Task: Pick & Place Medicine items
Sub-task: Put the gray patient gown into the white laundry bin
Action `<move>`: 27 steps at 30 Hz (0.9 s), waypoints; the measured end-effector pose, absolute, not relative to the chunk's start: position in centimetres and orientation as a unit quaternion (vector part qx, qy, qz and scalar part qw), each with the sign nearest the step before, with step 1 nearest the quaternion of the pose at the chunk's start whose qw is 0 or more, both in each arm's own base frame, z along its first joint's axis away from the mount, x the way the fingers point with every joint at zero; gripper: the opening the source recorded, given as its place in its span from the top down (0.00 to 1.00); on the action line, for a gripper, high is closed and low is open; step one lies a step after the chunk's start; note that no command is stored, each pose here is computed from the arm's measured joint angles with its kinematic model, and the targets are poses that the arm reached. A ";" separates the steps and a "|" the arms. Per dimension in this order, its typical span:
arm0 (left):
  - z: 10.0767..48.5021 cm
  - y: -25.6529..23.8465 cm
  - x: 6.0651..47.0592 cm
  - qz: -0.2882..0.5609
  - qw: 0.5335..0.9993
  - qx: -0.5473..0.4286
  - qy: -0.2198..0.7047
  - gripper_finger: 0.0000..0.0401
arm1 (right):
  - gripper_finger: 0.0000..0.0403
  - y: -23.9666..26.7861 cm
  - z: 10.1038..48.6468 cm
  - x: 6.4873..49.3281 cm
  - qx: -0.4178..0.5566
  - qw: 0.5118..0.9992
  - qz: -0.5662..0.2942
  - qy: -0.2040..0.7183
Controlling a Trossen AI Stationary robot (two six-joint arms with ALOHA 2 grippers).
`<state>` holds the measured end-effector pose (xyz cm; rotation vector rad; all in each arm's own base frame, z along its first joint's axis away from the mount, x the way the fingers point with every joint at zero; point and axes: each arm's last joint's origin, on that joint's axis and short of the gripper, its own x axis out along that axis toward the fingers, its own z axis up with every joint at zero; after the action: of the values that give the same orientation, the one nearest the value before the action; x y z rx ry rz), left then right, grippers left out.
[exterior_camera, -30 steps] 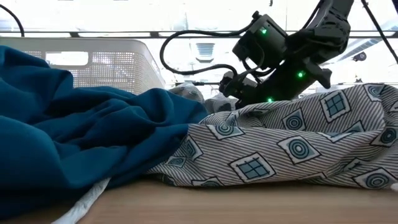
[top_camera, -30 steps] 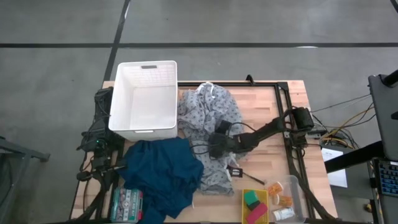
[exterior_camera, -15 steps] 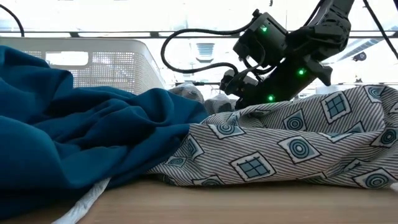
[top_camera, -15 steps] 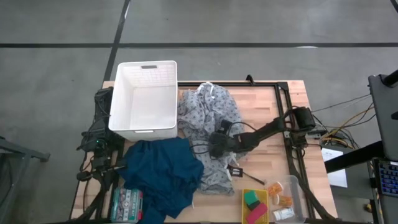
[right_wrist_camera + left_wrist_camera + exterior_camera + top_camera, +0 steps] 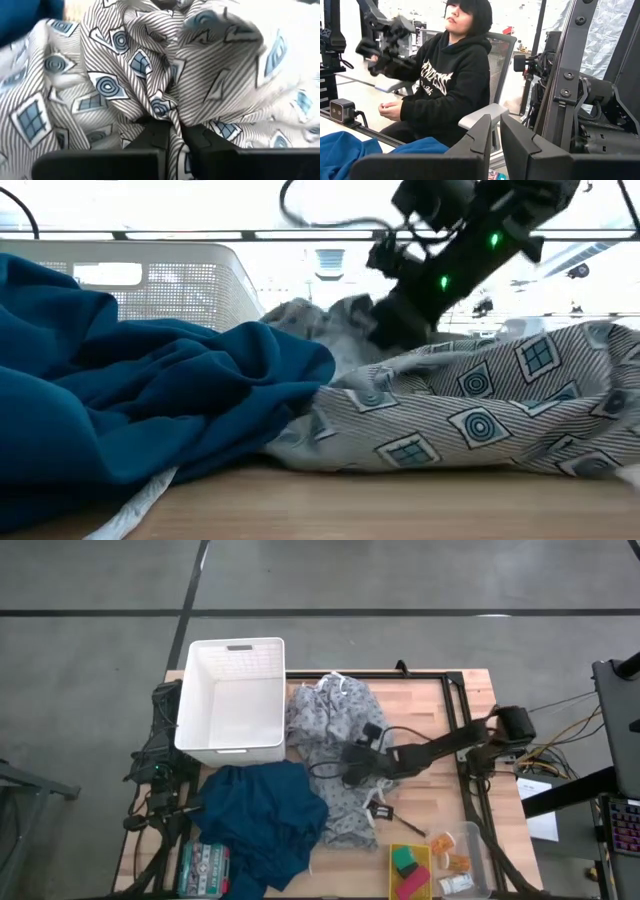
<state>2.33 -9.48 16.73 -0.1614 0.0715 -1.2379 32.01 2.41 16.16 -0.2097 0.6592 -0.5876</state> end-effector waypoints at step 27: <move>16.7 -9.5 2.3 -0.579 0.811 -0.075 0.034 0.88 | 0.97 2.0 34.7 22.2 -0.078 0.949 -0.305 -0.001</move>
<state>2.33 -9.48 16.72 -0.1610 0.0719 -1.2379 22.18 2.04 34.70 -0.1580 -0.0012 -0.6213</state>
